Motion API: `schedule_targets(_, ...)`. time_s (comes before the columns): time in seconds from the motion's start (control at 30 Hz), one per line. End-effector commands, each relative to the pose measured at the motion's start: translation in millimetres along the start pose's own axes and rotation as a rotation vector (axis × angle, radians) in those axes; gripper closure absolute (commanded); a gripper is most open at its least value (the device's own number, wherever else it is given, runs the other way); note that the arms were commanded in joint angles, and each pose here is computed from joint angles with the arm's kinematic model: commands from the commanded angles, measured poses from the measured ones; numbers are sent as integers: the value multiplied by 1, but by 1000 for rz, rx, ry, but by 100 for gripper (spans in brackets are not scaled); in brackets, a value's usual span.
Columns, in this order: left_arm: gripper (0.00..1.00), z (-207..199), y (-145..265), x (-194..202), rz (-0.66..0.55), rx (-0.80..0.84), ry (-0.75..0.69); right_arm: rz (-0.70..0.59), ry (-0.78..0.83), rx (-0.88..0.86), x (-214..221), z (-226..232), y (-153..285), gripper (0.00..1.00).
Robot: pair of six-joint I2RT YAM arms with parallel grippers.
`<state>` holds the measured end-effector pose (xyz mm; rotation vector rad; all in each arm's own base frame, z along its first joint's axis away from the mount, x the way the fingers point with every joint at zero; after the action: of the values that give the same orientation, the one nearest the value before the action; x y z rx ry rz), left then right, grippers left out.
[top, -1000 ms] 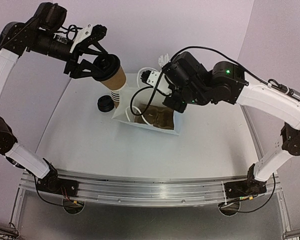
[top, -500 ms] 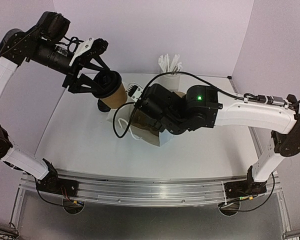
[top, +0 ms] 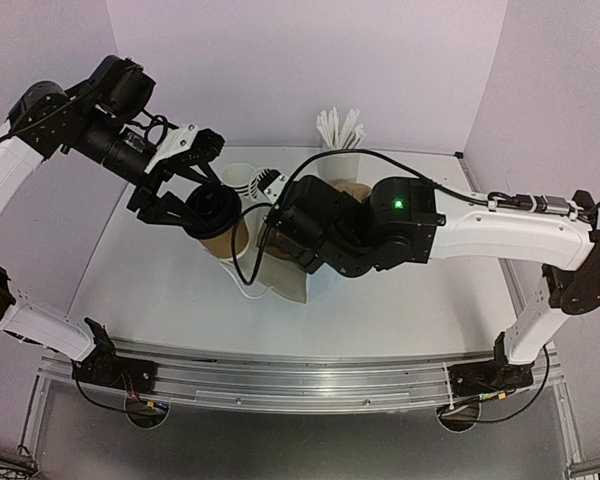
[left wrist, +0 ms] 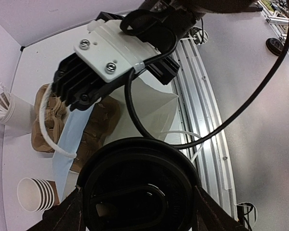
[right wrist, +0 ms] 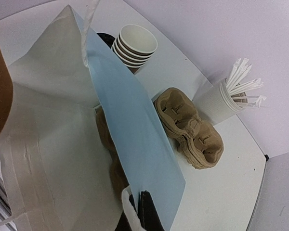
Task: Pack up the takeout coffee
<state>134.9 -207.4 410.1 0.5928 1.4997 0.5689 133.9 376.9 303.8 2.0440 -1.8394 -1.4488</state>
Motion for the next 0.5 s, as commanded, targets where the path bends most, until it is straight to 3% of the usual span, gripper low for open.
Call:
schedule_targets(0.0,57,-3,-6,-7,-56,-57,-78,-54,-108,-32,-9,-6,10,100)
schedule_targets(0.27,59,-4,-18,0,-108,-117,-205,-105,-225,-93,-3,-19,19,100)
schedule_targets(0.47,60,-11,-17,3,-147,-87,-249,-71,-373,-186,5,-36,6,100)
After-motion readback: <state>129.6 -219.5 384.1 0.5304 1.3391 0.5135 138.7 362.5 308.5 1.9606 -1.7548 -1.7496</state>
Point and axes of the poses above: each gripper's point midway between its finger pads, its own y axis back along the fingers, its own z axis along the line the jaws close on, x = y × z, the point moved 9 cm from there along y, back along the fingers, and after that the axes turned 14 degrees about y, right-handed, at the moved point
